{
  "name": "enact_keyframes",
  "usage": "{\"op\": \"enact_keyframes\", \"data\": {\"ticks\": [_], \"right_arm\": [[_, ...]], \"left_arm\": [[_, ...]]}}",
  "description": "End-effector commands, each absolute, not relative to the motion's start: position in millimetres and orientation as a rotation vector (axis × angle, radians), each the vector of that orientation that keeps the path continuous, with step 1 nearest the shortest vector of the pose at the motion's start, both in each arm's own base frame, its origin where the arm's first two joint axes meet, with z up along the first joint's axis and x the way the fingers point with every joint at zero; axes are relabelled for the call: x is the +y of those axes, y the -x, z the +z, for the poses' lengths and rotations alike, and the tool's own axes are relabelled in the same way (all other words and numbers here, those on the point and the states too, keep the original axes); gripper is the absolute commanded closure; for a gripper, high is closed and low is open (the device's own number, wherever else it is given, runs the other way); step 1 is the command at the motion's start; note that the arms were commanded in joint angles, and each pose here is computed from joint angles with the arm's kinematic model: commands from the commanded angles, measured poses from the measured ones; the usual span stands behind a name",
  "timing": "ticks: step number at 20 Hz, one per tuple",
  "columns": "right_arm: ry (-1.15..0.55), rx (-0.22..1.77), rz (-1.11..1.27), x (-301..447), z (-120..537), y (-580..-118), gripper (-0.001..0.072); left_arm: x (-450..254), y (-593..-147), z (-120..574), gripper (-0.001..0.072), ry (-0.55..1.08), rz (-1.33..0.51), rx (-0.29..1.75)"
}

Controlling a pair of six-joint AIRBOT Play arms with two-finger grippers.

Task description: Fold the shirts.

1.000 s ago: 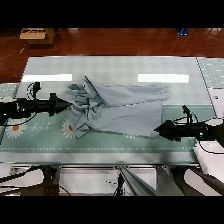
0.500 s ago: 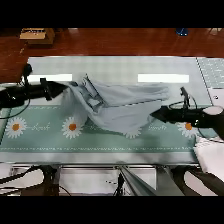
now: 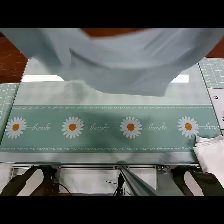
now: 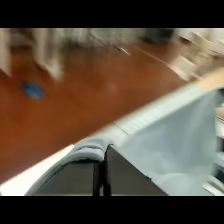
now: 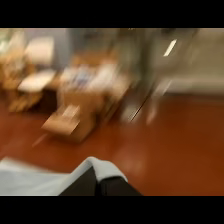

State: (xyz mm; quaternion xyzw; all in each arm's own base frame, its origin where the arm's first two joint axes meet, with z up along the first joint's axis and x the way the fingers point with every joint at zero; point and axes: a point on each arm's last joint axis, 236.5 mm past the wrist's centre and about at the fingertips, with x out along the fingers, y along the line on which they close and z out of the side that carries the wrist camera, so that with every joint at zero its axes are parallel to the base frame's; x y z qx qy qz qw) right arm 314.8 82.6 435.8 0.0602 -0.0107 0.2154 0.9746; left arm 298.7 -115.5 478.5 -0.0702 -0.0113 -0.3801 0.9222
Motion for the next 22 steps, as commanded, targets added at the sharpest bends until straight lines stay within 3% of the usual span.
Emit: {"op": "enact_keyframes", "data": {"ticks": [1,5,9,12,16,22], "right_arm": [[-0.067,-0.309,0.208,43.3,550.9,-233.8,0.0688],[-0.139,-0.199,0.128,31.1,539.9,-201.7,0.0688],[-0.115,0.005,0.034,16.9,491.1,-182.7,0.0688],[-0.108,0.270,0.013,15.1,429.1,-174.3,0.0689],[-0.043,0.717,0.007,6.0,339.4,-171.9,0.0689],[-0.087,1.095,0.154,9.4,246.7,-293.6,0.0689]], "left_arm": [[-93.1,-197.7,594.3,0.0682,-0.041,-0.410,-0.422],[-87.3,-134.4,583.9,0.0681,0.016,-0.253,-0.387],[-82.7,-138.3,507.2,0.0681,0.042,-0.198,-0.060],[-87.1,-139.6,450.4,0.0681,0.066,-0.222,0.192],[-84.6,-149.5,415.6,0.0681,0.078,-0.245,0.365],[-66.6,-261.1,320.7,0.0681,0.276,-0.416,0.762]]}}
